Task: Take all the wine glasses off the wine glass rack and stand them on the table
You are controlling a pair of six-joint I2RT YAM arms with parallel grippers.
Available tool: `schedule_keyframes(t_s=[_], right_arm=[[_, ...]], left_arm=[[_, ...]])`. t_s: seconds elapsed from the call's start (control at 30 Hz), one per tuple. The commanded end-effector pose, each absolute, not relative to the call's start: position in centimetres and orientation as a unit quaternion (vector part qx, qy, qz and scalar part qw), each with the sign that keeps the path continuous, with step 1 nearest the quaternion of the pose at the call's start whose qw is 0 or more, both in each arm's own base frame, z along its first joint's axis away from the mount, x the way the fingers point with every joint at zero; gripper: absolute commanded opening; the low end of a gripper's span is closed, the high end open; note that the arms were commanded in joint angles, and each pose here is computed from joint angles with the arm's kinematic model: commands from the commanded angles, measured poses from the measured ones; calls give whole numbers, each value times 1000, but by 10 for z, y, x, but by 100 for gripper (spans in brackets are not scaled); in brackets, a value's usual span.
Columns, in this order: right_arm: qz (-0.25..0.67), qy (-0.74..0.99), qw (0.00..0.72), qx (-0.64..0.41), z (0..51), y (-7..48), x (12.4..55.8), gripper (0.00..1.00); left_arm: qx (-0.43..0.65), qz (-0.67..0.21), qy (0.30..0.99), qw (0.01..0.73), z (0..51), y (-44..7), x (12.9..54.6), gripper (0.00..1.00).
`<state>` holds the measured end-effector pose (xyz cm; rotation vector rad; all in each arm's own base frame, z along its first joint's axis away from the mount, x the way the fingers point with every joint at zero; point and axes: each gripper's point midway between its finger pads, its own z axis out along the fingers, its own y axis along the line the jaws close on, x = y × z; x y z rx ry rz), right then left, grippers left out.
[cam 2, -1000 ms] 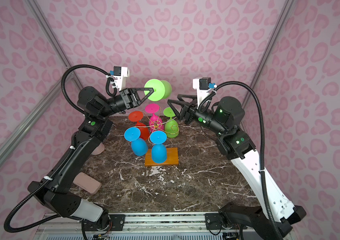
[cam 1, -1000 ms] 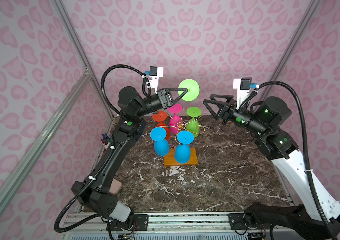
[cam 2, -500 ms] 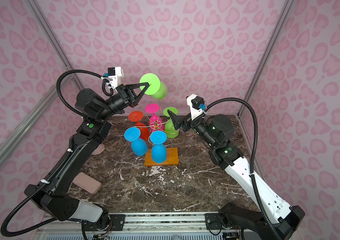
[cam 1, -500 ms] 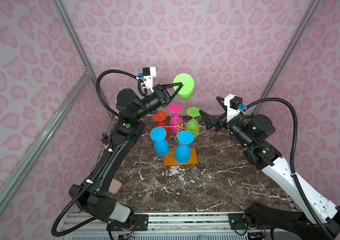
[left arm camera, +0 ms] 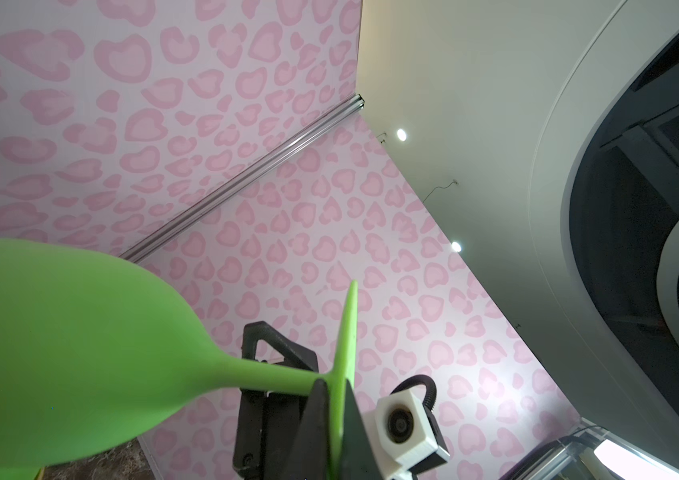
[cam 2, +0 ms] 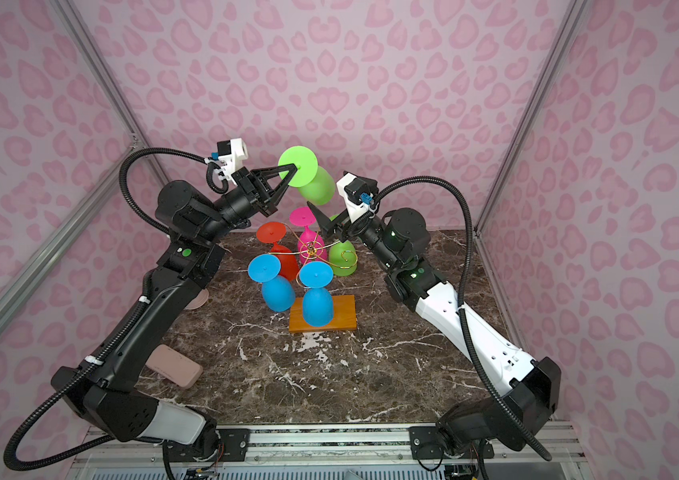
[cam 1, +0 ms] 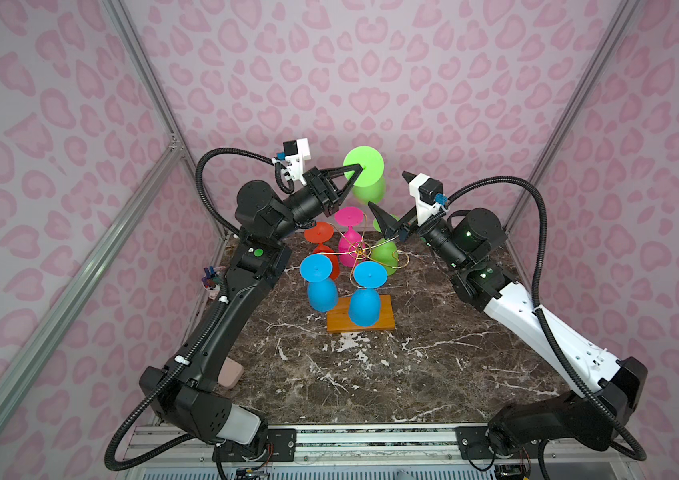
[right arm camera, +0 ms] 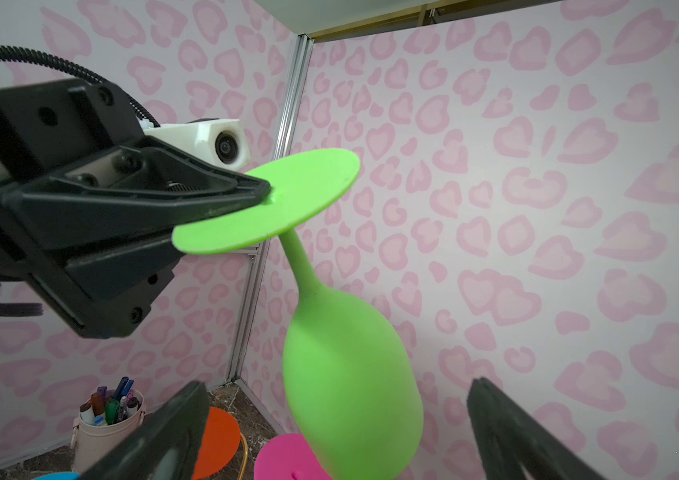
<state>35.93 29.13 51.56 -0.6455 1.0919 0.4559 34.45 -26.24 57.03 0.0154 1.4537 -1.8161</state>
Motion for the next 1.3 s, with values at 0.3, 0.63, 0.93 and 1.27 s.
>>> schedule_keyframes(t_s=[0.3, 0.63, 0.93, 1.27], right_arm=[[214, 485, 793, -301, 521, 313, 382, 99], [207, 498, 787, -299, 514, 321, 399, 97], [203, 503, 788, -291, 508, 319, 402, 94], [203, 508, 786, -289, 507, 315, 398, 79]], left_arm=[[10, -746, 544, 383, 588, -254, 325, 3], [6, -763, 546, 347, 583, -258, 325, 3], [8, -775, 543, 323, 584, -259, 319, 3], [5, -784, 539, 308, 582, -260, 323, 3]])
